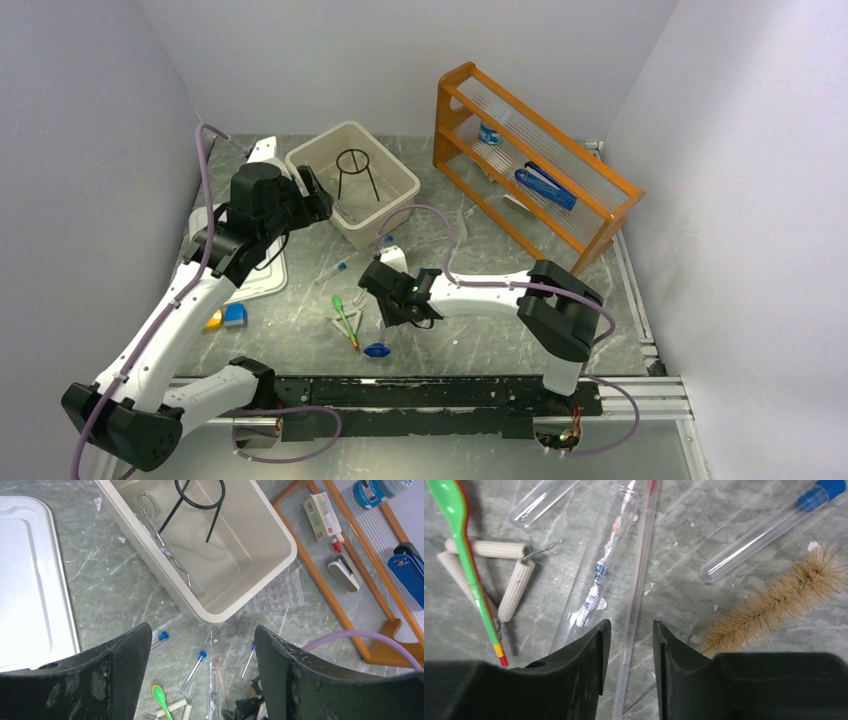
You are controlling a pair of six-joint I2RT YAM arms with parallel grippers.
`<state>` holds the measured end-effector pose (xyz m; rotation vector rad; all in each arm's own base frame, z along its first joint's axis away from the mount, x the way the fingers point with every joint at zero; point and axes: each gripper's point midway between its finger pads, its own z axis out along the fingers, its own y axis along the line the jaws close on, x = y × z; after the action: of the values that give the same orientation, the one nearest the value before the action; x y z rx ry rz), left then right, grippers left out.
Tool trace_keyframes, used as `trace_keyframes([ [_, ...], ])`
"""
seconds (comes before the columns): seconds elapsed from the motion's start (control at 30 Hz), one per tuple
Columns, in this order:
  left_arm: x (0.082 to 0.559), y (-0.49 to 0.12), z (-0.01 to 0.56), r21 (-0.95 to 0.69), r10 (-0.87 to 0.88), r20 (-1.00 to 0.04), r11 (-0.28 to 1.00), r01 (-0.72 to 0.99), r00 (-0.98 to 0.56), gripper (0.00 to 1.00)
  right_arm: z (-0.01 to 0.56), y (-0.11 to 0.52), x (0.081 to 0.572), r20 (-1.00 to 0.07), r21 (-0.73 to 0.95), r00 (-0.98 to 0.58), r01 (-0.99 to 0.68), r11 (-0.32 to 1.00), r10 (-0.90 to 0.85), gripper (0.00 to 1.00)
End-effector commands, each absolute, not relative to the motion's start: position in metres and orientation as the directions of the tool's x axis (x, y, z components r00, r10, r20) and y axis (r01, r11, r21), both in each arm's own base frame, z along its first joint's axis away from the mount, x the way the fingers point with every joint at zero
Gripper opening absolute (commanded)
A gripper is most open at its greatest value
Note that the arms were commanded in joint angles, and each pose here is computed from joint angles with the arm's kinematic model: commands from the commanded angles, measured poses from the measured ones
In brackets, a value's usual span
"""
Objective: Organize the chemistry lab equipment
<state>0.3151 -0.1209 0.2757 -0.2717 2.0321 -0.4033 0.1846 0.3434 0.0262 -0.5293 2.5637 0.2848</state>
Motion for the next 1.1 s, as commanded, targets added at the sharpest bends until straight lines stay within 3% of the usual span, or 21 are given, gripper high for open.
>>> trace_keyframes([
  [0.0,0.313,-0.127,0.287,-0.403,-0.338,-0.827,0.914,0.053,-0.449,0.8,0.016,0.336,0.185,-0.485,0.03,-0.818,-0.369,0.929,-0.309,0.37],
  [0.23,0.31,-0.124,0.286,-0.397,-0.335,-0.824,0.917,0.044,-0.456,0.8,0.006,0.337,0.182,-0.46,-0.01,-0.822,-0.374,0.927,-0.337,0.24],
  [0.33,0.308,-0.123,0.289,-0.4,-0.34,-0.827,0.916,0.044,-0.449,0.8,0.004,0.337,0.184,-0.459,-0.025,-0.82,-0.372,0.928,-0.341,0.11],
  [0.37,0.308,-0.122,0.29,-0.399,-0.34,-0.829,0.916,0.043,-0.444,0.8,0.006,0.336,0.186,-0.463,-0.035,-0.817,-0.371,0.928,-0.344,0.02],
  [0.4,0.308,-0.122,0.291,-0.398,-0.341,-0.83,0.916,0.041,-0.441,0.8,0.01,0.337,0.187,-0.469,-0.046,-0.812,-0.371,0.928,-0.347,0.0],
  [0.77,0.313,-0.13,0.302,-0.447,-0.38,-0.826,0.892,0.072,-0.417,0.81,0.108,0.345,0.211,-0.685,0.087,-0.702,-0.344,0.935,-0.195,0.0],
  [1.07,0.303,-0.18,0.318,-0.554,-0.383,-0.798,0.769,0.318,-0.465,0.91,0.212,0.345,0.249,-0.817,0.411,-0.566,-0.433,0.802,0.113,0.0],
])
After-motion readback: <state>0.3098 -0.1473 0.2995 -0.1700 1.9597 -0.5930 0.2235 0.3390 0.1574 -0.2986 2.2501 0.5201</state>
